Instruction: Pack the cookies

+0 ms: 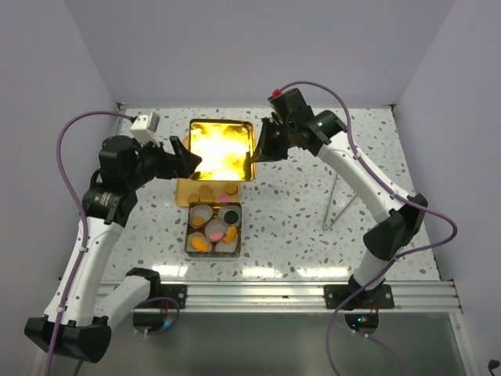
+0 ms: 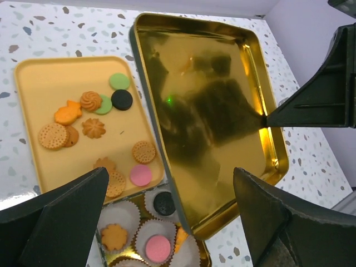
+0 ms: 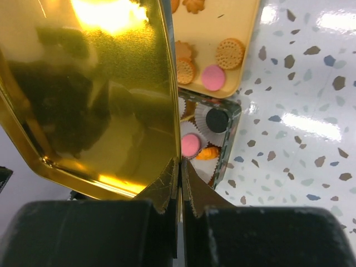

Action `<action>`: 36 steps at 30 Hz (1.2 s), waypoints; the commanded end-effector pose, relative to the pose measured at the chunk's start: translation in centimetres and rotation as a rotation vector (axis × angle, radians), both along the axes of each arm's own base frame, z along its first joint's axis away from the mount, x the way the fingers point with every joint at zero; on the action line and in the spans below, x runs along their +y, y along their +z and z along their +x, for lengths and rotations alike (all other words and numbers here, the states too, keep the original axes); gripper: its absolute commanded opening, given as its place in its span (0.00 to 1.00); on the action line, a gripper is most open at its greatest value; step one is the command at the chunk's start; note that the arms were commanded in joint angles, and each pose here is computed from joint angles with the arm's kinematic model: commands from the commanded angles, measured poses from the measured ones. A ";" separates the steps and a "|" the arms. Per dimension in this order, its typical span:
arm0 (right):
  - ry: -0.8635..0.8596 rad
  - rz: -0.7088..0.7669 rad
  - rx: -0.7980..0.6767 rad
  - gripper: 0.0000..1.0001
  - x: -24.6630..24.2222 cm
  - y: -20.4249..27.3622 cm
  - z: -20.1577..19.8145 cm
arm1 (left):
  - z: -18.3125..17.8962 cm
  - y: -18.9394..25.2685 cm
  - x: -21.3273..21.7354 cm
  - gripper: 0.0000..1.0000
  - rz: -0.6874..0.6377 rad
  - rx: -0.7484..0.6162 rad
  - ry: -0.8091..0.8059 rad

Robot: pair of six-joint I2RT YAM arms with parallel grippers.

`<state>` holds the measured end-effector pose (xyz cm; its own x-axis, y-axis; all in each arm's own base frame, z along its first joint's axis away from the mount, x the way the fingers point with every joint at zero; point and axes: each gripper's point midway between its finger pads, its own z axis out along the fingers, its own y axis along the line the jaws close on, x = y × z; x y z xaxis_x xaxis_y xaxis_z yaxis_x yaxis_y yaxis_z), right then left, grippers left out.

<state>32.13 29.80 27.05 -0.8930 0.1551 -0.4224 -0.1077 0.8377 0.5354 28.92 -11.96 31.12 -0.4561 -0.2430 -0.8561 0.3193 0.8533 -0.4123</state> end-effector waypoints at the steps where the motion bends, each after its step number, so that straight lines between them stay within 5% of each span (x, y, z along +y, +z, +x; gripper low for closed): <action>1: 0.015 0.090 -0.041 0.00 1.1 4.0 -1.7 | -0.4 1.7 -1.5 1.00 -0.059 -0.065 -0.072; 8: 0.030 0.146 -0.048 0.00 1.9 5.7 -2.6 | -0.8 1.0 -1.7 0.98 -0.079 -0.038 -0.081; 24: 0.020 0.198 -0.076 0.01 2.6 6.8 -2.6 | -3.0 3.7 -4.7 0.07 -0.176 -0.105 -0.292; 26: 0.020 0.208 -0.081 0.11 2.7 7.3 -2.6 | -3.0 3.9 -4.7 0.00 -0.179 -0.108 -0.292; 28: 0.018 0.220 -0.092 0.36 2.7 8.0 -2.6 | -2.8 4.0 -4.5 0.00 -0.169 -0.115 -0.279; 31: 0.007 0.217 -0.111 0.58 2.4 9.1 -2.5 | -2.7 4.3 -4.1 0.00 -0.144 -0.126 -0.257; 36: 0.007 0.250 -0.144 0.65 2.1 11.6 -3.0 | -1.1 4.3 -1.7 0.00 -0.043 -0.131 -0.110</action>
<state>29.86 31.99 33.59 -0.8706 0.2186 -0.4407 -0.1400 0.7486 0.6480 27.17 -15.10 34.10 -0.4414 -0.2774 -0.8534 0.4924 0.7202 -0.4888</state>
